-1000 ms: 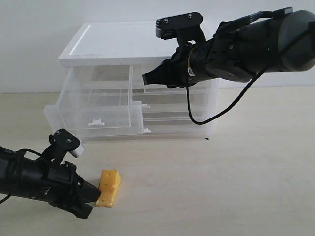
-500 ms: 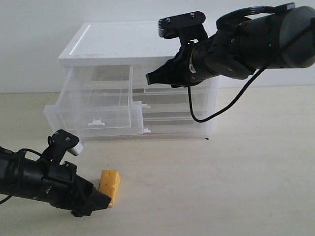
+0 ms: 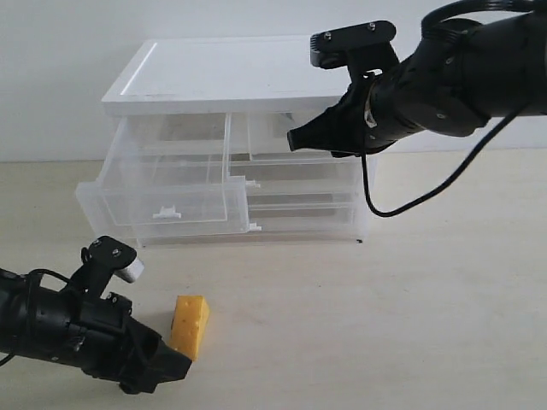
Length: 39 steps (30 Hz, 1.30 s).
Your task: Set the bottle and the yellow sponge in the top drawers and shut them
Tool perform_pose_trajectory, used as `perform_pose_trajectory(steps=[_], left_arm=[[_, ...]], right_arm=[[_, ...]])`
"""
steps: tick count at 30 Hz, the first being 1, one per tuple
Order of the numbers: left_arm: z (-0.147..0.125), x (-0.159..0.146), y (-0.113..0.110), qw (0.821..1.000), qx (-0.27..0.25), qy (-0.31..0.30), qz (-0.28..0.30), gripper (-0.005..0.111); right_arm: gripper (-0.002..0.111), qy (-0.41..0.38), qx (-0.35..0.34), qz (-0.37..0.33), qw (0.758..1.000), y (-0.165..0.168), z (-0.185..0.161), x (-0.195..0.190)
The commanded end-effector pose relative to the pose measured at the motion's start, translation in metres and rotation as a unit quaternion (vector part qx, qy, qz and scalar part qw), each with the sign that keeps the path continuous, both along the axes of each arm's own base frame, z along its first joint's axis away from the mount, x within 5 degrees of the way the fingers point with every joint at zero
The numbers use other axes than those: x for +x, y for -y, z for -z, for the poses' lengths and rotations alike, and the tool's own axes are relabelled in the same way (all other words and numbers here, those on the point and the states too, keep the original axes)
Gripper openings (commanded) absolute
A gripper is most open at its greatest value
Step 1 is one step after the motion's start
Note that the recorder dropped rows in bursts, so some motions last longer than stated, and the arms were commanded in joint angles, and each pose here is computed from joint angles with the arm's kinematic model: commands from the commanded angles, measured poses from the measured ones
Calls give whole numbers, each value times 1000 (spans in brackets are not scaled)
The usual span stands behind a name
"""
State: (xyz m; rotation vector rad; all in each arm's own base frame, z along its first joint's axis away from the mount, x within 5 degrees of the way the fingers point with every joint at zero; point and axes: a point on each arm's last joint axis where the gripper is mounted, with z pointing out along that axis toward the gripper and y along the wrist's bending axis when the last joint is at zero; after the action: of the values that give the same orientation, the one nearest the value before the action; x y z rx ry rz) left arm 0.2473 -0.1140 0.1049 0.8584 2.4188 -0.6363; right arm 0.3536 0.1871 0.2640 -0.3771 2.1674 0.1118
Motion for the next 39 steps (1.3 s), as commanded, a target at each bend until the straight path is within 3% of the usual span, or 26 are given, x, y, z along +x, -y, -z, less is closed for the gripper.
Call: perform_pose_trajectory(steps=[1, 4, 6, 10, 12, 14, 15, 19, 29, 39], left_arm=[[-9, -12, -2, 1000, -4, 5, -2, 59], [-17, -23, -12, 999, 22, 17, -34, 58], [-20, -27, -24, 994, 57, 26, -87, 58], [-26, -29, -32, 989, 83, 47, -113, 58], [-26, -28, -35, 987, 95, 50, -121, 58], [-25, -27, -40, 981, 116, 48, -146, 58], [-25, -26, -43, 977, 126, 44, -166, 58], [-23, -25, -59, 952, 180, 42, -242, 58], [-24, -25, -80, 908, 250, 50, -333, 56], [-24, -25, -80, 907, 247, 48, -337, 56]], right_arm=[[28, -13, 16, -1, 1000, 9, -2, -30], [28, -39, 60, -43, 997, -1, 15, -75], [28, -63, 75, -98, 990, -16, 35, -107], [30, -106, 84, -133, 982, -41, 57, -134], [46, -118, 108, -158, 974, -55, 66, -139], [64, -133, 148, -170, 965, -67, 76, -141], [66, -147, 168, -162, 961, -70, 81, -139], [64, -176, 182, -147, 956, -83, 103, -131], [64, -183, 192, -141, 954, -112, 122, -107], [64, -180, 156, -127, 963, -142, 127, -95]])
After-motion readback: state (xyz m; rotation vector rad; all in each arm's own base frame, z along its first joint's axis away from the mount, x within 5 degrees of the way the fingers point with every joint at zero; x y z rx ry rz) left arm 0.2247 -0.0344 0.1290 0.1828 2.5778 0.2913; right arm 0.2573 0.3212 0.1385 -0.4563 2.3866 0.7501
